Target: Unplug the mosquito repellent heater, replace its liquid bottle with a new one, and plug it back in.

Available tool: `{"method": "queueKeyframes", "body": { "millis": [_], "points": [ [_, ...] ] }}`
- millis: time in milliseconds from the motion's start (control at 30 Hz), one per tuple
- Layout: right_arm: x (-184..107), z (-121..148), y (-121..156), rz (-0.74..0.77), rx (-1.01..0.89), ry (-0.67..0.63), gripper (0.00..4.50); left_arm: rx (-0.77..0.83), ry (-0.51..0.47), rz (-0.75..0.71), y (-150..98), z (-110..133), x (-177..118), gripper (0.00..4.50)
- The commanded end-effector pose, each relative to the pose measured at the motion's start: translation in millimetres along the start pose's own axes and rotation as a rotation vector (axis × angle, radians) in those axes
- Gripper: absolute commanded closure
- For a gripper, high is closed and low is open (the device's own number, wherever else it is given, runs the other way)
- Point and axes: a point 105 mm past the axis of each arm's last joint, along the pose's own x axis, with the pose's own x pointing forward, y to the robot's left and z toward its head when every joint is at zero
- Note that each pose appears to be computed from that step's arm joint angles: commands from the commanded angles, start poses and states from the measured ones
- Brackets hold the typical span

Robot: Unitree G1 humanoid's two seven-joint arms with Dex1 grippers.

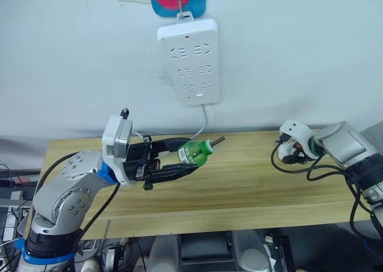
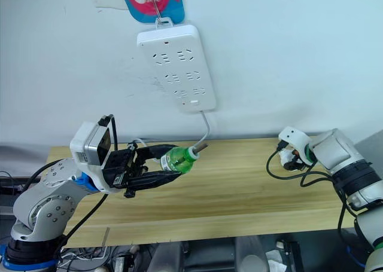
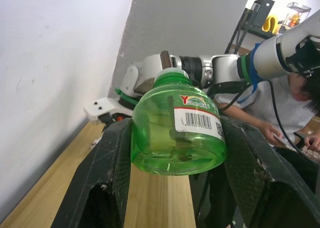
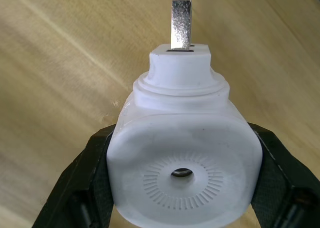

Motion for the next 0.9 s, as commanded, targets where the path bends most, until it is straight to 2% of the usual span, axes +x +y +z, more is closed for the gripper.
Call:
{"method": "queueKeyframes", "body": {
  "millis": [33, 333, 400, 500, 700, 900],
  "points": [
    [-6.3, 5.1, -11.0, -0.047, 0.002, -0.023, 1.51, 0.03, -0.004, -0.026, -9.4, 5.9, 3.7, 2.24],
    [-1.7, 4.3, -12.4, -0.065, -0.006, -0.024, 1.51, 0.022, 0.001, -0.017, -11.5, 5.9, 3.3, 2.24],
    [-1.9, 4.1, -12.6, -0.065, -0.008, -0.024, 0.76, 0.021, 0.002, -0.017, -11.2, 5.5, 3.1, 2.24],
    [-2.3, 5.2, -12.2, -0.063, -0.01, -0.028, 0.04, 0.02, 0.002, -0.019, -10.8, 5.0, 3.2, 2.24],
    [-6.9, 5.6, -13.1, -0.064, -0.013, -0.035, 0.04, 0.019, 0.003, -0.022, -10.7, 4.1, 3.0, 2.24],
    [-28.3, 8.4, -15.9, -0.071, -0.033, -0.08, 0.04, 0.035, 0.004, -0.01, -6.9, 2.4, 1.9, 2.24]
  ]
}}
